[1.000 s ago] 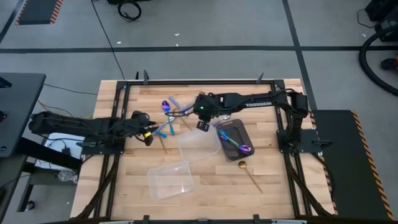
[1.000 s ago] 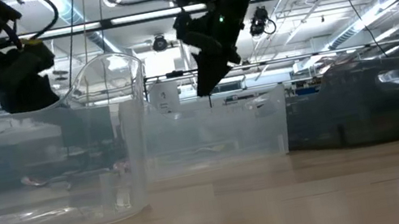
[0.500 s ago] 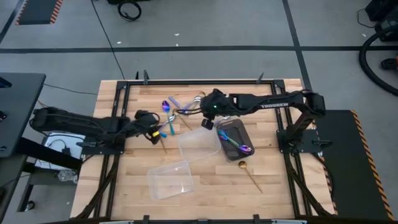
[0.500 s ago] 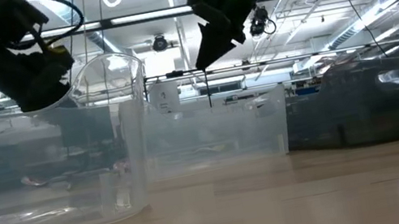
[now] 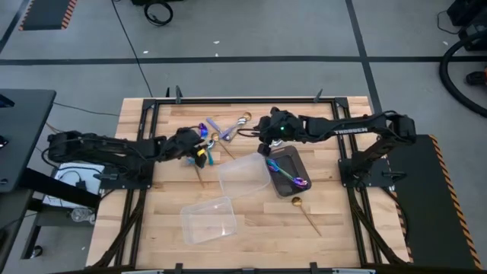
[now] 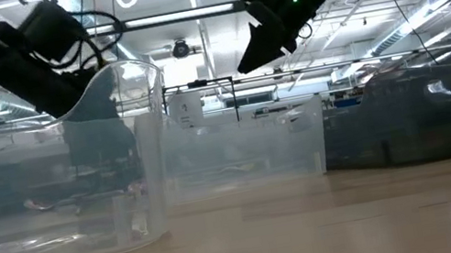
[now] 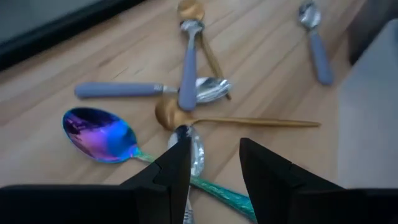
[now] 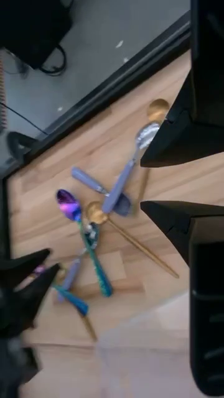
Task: Sort silverware by color (type)
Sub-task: Put the blue spoon into the top transparent bin
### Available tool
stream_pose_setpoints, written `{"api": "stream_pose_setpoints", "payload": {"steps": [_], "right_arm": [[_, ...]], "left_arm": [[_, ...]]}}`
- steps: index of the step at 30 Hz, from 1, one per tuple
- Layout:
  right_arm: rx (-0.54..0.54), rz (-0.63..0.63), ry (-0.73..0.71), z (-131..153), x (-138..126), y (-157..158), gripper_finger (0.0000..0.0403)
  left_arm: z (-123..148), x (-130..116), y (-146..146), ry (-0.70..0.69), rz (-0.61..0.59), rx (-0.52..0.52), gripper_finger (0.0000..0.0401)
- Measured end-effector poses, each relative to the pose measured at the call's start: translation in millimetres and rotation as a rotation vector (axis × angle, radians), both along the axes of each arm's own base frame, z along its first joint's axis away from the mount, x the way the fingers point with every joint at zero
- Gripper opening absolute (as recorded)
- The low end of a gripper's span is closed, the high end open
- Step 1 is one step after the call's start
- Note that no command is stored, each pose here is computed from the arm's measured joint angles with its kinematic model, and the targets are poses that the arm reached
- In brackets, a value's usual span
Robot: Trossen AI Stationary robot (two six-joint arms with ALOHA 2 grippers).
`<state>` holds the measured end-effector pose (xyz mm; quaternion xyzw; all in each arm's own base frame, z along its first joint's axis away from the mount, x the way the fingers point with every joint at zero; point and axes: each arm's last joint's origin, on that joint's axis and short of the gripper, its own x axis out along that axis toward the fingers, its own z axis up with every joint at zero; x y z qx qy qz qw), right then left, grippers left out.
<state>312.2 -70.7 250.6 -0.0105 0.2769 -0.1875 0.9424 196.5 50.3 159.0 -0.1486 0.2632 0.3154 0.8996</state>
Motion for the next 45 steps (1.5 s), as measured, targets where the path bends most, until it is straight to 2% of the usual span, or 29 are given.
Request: {"api": "stream_pose_setpoints", "payload": {"steps": [6,13,19,24,30,38,45], "right_arm": [[0.042,0.038,-0.020,-6.1,-3.1,-6.0,0.0107],[0.052,0.034,0.006,-12.3,-2.7,-8.4,0.0107],[0.052,0.037,0.009,-12.5,-2.8,-8.1,0.0107],[0.051,0.048,-0.008,-11.1,-1.8,-8.0,0.0107],[0.066,0.091,-0.035,-9.2,0.2,-5.0,0.0107],[0.067,0.105,-0.042,-8.7,1.2,-2.4,0.0107],[0.066,0.122,-0.057,-7.4,2.9,2.0,0.0107]], "left_arm": [[4.0,26.0,15.5,0.046,-0.016,-0.032,0.0144],[-3.7,51.2,31.0,0.185,-0.031,-0.060,0.0144],[-7.1,61.0,49.7,0.159,-0.039,-0.062,0.0144],[-15.2,69.4,64.7,0.188,-0.045,-0.017,0.0144],[-25.6,80.4,79.9,0.151,-0.078,0.081,0.0144],[-34.8,92.0,97.9,0.129,-0.094,0.027,0.0144],[-49.3,95.9,105.9,0.216,-0.056,-0.069,0.0143]]}}
